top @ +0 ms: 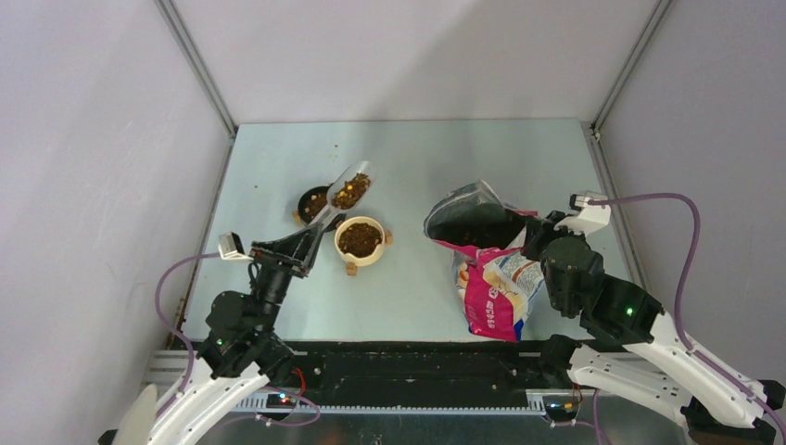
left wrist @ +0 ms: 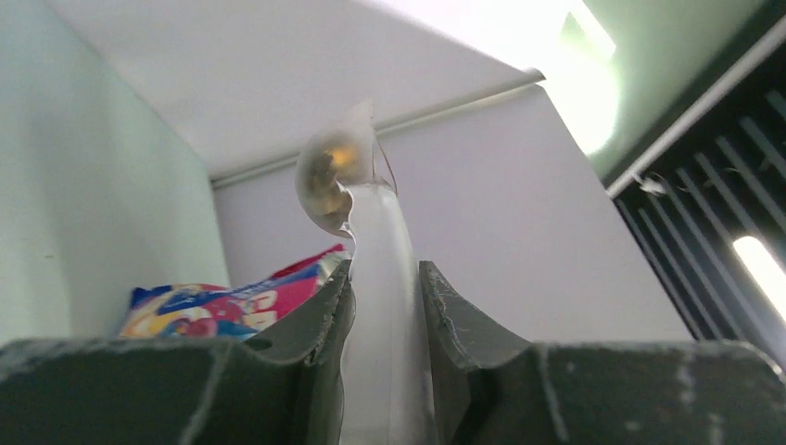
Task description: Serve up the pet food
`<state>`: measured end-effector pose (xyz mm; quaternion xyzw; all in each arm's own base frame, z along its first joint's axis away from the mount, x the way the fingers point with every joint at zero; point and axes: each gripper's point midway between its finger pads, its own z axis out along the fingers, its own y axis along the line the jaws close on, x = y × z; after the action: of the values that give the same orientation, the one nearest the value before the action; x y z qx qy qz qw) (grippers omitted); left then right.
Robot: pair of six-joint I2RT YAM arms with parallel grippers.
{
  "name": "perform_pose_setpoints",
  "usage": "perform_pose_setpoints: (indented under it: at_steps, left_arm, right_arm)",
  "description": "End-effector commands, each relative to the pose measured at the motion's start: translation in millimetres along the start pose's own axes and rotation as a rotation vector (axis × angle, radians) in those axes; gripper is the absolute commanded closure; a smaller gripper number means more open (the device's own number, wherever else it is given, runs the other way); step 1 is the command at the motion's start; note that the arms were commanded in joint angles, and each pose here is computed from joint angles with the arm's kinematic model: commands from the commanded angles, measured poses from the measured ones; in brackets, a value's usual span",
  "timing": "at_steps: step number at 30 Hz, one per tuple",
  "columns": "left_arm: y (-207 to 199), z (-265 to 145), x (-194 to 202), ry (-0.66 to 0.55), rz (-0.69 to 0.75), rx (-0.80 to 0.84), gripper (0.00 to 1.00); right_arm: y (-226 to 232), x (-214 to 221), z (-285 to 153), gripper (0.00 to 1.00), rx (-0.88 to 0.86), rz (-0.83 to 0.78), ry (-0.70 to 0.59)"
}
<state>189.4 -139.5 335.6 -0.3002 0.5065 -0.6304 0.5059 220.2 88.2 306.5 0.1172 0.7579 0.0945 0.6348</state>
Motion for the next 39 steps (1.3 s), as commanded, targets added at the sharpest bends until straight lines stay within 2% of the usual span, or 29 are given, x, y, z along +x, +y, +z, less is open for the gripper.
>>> perform_pose_setpoints:
  at_steps: [1,23,30,39]
  left_arm:
    - [38,-10,-21,-0.091,0.109,-0.171,1.00]
    - [129,-45,-27,-0.105,0.182,-0.526,1.00]
    - [140,-47,-23,-0.068,0.246,-0.637,1.00]
    - [135,-43,-24,-0.069,0.262,-0.630,1.00]
  right_arm:
    - [14,-21,1,1.00,-0.025,0.089,-0.061]
    - [3,-19,8,1.00,0.049,0.043,-0.070]
    - [4,-24,9,1.00,0.047,0.047,-0.086]
    - [1,-24,10,1.00,0.059,0.044,-0.085]
